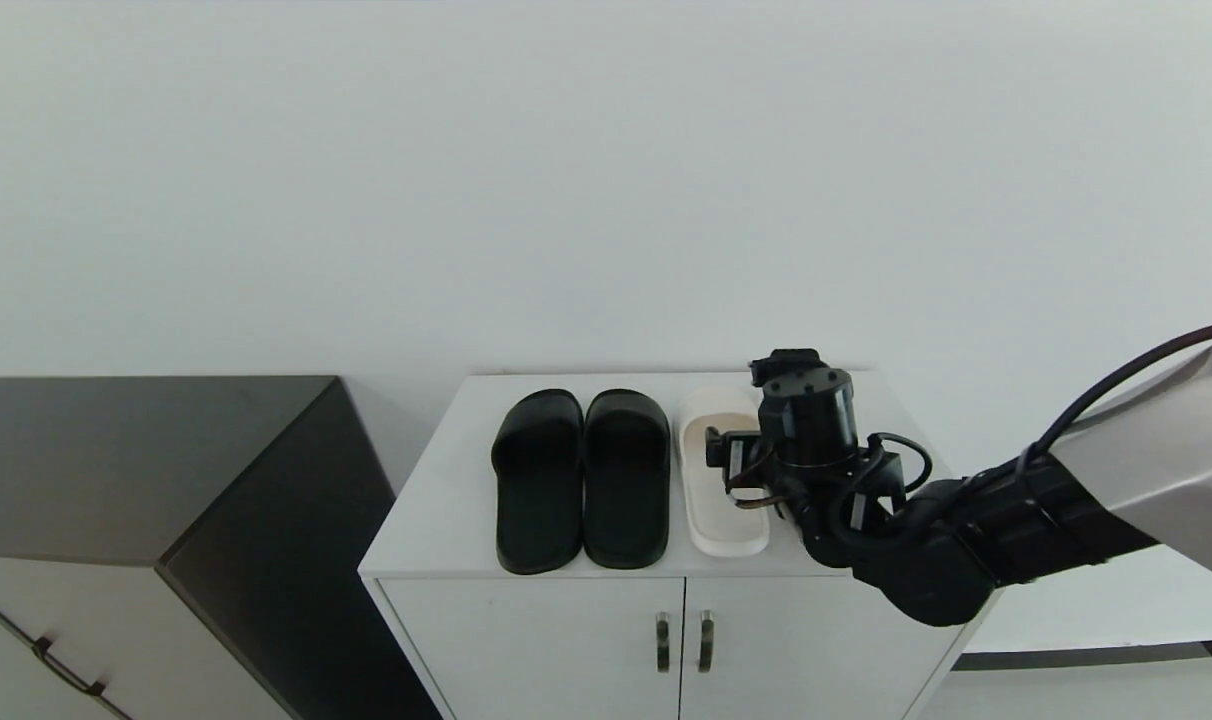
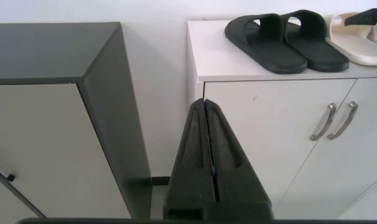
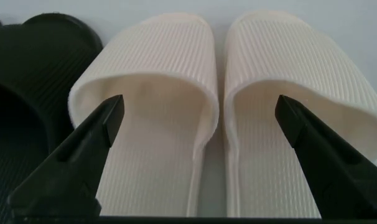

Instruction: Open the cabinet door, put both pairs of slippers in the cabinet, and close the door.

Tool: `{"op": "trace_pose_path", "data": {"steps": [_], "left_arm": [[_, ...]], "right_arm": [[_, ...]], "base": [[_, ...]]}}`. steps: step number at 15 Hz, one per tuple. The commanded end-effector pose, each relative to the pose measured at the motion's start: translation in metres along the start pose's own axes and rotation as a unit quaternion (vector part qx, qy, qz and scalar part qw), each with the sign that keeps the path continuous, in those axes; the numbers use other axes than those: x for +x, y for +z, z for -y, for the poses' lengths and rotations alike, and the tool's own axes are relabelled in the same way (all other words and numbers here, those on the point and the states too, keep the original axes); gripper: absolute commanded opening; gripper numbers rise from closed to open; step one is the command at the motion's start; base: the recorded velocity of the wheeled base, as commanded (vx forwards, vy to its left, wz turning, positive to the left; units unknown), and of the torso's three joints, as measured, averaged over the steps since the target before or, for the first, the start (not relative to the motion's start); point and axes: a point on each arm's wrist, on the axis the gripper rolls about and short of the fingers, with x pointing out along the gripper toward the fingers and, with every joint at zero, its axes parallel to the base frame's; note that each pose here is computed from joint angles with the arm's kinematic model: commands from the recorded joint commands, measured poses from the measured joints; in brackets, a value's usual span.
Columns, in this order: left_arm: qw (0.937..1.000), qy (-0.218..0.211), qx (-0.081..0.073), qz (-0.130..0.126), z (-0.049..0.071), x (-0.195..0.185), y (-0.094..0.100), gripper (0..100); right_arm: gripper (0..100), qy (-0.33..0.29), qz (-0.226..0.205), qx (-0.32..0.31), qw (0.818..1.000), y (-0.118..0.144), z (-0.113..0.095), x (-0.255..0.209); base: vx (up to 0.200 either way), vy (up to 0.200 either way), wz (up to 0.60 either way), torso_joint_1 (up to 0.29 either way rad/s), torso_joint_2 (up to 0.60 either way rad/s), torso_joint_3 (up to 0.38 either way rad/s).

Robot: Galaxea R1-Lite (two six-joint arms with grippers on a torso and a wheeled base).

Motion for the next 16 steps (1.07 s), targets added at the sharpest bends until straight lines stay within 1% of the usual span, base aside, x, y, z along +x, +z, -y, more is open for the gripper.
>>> {"op": "trace_pose_path", "data": {"steps": [1,6,10,11,14,16], "left_arm": [[1.0,0.0,0.0,-0.001,0.0,0.0,0.0,0],[1.0,0.001,0.0,-0.001,0.0,0.0,0.0,0],[1.0,0.0,-0.001,-0.001,0.0,0.0,0.0,0],[1.0,0.001,-0.001,-0.001,0.0,0.0,0.0,0],[1.0,0.0,-0.002,-0.001,0.0,0.0,0.0,0],[1.0,0.001,-0.002,-0.001,0.0,0.0,0.0,0]], "right_arm": [[100,-0.011,0.003,0.003,1.0,-0.001,0.002,0.019],[100,-0.015,0.005,0.005,1.0,-0.004,0.0,0.031],[100,-0.031,0.009,0.002,0.999,-0.003,0.009,0.047],[0,-0.034,0.01,0.002,0.999,-0.002,0.01,0.049],[0,-0.032,0.015,-0.004,0.999,0.001,0.009,0.048],[0,-0.029,0.012,-0.008,0.999,-0.002,0.006,0.045]], "base": [[0.0,0.0,0.0,0.0,0.0,0.0],[0.0,0.0,0.0,0.0,0.0,0.0],[0.0,0.0,0.0,0.0,0.0,0.0],[0.0,0.0,0.0,0.0,0.0,0.0],[0.0,0.0,0.0,0.0,0.0,0.0],[0.0,0.0,0.0,0.0,0.0,0.0]]}}
